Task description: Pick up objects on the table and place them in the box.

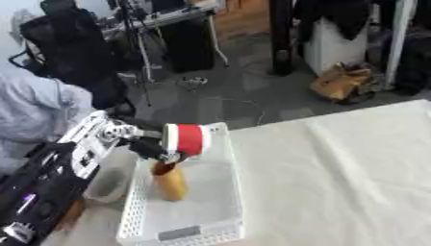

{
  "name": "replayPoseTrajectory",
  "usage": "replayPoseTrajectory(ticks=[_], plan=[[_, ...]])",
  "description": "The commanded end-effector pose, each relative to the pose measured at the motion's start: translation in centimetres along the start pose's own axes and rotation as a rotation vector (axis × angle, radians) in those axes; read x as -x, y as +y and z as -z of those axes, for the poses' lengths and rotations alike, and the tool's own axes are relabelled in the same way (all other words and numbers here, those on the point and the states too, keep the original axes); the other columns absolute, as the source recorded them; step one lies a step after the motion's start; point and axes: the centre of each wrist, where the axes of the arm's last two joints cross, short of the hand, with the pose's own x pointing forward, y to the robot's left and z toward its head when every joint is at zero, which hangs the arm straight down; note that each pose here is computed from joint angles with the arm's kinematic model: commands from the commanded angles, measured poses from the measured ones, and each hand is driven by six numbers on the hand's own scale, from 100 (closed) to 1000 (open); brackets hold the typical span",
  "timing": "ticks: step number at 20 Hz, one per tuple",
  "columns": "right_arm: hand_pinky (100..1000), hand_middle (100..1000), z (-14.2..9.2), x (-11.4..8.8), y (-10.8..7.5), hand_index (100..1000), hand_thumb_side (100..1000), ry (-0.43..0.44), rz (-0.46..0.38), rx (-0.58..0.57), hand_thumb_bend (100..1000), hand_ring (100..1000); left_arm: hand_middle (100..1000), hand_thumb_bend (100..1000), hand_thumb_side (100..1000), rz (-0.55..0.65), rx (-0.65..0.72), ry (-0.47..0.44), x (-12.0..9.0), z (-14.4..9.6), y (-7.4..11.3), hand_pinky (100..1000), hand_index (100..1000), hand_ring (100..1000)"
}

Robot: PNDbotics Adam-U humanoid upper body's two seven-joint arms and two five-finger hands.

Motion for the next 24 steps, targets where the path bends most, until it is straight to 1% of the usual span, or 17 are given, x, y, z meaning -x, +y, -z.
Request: replayPoseTrajectory(ticks=[1, 2, 3, 5, 6, 7, 8, 9, 14, 17, 19, 23, 24], plan=[[629, 446, 0.8, -0.5, 0.4, 470, 664, -0.036, 0.03, -0.008, 100, 610, 1000, 352, 1000, 0.058, 0.001, 0.048, 0.3, -0.9, 1.4, 1000, 1000, 1000], [629, 446, 0.8, -0.6, 0.4, 470, 664, -0.036, 0.031, -0.009, 100, 610, 1000, 352, 1000, 0.064, 0.005, 0.053, 0.4, -0.9, 1.3, 1000, 1000, 1000], [629, 446, 0.8, -0.6, 0.4, 470, 663, -0.036, 0.031, -0.009, 100, 610, 1000, 393, 1000, 0.068, 0.008, 0.056, 0.4, -0.9, 1.3, 1000, 1000, 1000], [629, 446, 0.8, -0.6, 0.4, 470, 663, -0.036, 0.031, -0.01, 100, 610, 1000, 393, 1000, 0.075, 0.019, 0.074, 0.7, -0.8, 1.2, 1000, 1000, 1000], [629, 446, 0.8, -0.6, 0.4, 470, 662, -0.035, 0.032, -0.011, 100, 610, 1000, 735, 1000, 0.094, 0.024, 0.078, 0.7, -0.7, 1.2, 1000, 1000, 1000], [629, 446, 0.8, -0.6, 0.5, 470, 661, -0.034, 0.032, -0.011, 100, 610, 1000, 811, 1000, 0.116, 0.029, 0.08, 0.7, -0.7, 1.3, 1000, 1000, 1000], [629, 446, 0.8, -0.6, 0.5, 470, 661, -0.033, 0.032, -0.012, 100, 610, 1000, 959, 1000, 0.143, 0.034, 0.087, 0.6, -0.7, 1.4, 1000, 1000, 1000], [629, 446, 0.8, -0.6, 0.5, 470, 661, -0.032, 0.032, -0.012, 100, 610, 1000, 998, 1000, 0.168, 0.038, 0.095, 0.6, -0.8, 1.4, 1000, 1000, 1000], [629, 446, 0.8, -0.6, 0.4, 469, 659, -0.031, 0.032, -0.013, 100, 610, 1000, 1000, 1000, 0.298, 0.041, 0.162, 0.3, -1.3, 2.2, 1000, 1000, 1000], [629, 446, 0.8, -0.5, 0.4, 469, 658, -0.03, 0.03, -0.013, 100, 610, 1000, 1000, 1000, 0.359, 0.019, 0.169, -0.2, -2.0, 2.9, 1000, 1000, 1000], [629, 446, 0.8, -0.5, 0.3, 469, 658, -0.029, 0.029, -0.013, 100, 610, 1000, 1000, 1000, 0.374, -0.003, 0.158, -0.4, -2.5, 3.3, 1000, 1000, 1000], [629, 446, 0.8, -0.5, 0.3, 469, 660, -0.03, 0.03, -0.012, 100, 610, 1000, 1000, 1000, 0.362, -0.035, 0.145, -0.5, -3.1, 3.7, 1000, 1000, 1000], [629, 445, 0.7, -0.5, 0.3, 470, 665, -0.029, 0.029, -0.012, 100, 610, 1000, 826, 1000, 0.349, -0.063, 0.134, -0.5, -3.4, 3.9, 1000, 1000, 1000]])
